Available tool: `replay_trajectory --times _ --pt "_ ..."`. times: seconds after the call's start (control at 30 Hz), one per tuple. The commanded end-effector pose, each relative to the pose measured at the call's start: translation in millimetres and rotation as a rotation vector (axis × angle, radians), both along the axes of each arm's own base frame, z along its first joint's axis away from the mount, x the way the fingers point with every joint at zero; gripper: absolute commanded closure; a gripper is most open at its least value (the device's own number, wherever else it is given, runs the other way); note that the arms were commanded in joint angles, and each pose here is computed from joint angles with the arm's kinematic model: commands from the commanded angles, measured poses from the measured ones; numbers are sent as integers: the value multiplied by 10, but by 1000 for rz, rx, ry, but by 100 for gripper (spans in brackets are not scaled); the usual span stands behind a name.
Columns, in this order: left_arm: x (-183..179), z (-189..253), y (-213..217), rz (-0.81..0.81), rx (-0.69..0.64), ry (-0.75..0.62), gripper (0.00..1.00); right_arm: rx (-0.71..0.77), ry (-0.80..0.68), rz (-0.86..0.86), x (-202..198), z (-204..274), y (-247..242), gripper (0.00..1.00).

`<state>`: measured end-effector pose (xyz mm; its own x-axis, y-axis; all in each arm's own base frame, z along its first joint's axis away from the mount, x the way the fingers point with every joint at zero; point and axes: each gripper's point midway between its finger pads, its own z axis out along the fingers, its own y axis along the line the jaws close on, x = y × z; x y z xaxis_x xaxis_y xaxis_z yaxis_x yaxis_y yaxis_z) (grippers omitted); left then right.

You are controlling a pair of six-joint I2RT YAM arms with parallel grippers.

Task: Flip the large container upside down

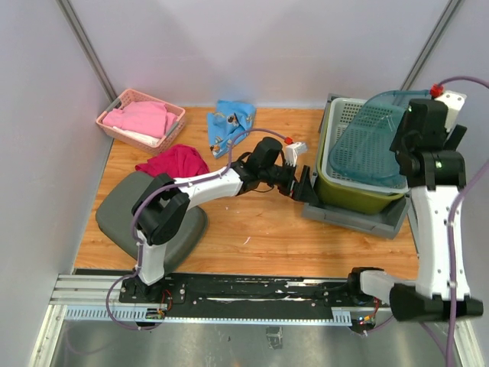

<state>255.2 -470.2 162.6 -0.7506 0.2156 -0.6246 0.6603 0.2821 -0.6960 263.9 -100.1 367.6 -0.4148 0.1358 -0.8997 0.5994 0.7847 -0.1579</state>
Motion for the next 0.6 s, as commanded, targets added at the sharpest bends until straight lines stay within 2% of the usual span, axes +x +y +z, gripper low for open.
replay_trajectory --times 0.0,0.2,0.27,0.37,0.53,0.57 --pt "-22 50 -66 -43 -32 -8 1 -73 176 -117 106 -149 -247 26" --pt "-71 -54 -87 -62 -23 12 1 22 256 -177 168 -502 -427 30" --pt "-81 -100 -93 -68 -15 19 1 55 286 -186 164 -648 -457 37" --pt "-114 -125 -107 -84 -16 31 1 77 306 -195 149 -753 -472 58" --pt "-164 -93 -180 -95 -38 28 1 110 250 -155 175 -680 -396 97" --pt "-177 -84 -207 -99 -42 28 1 110 226 -150 169 -610 -384 99"
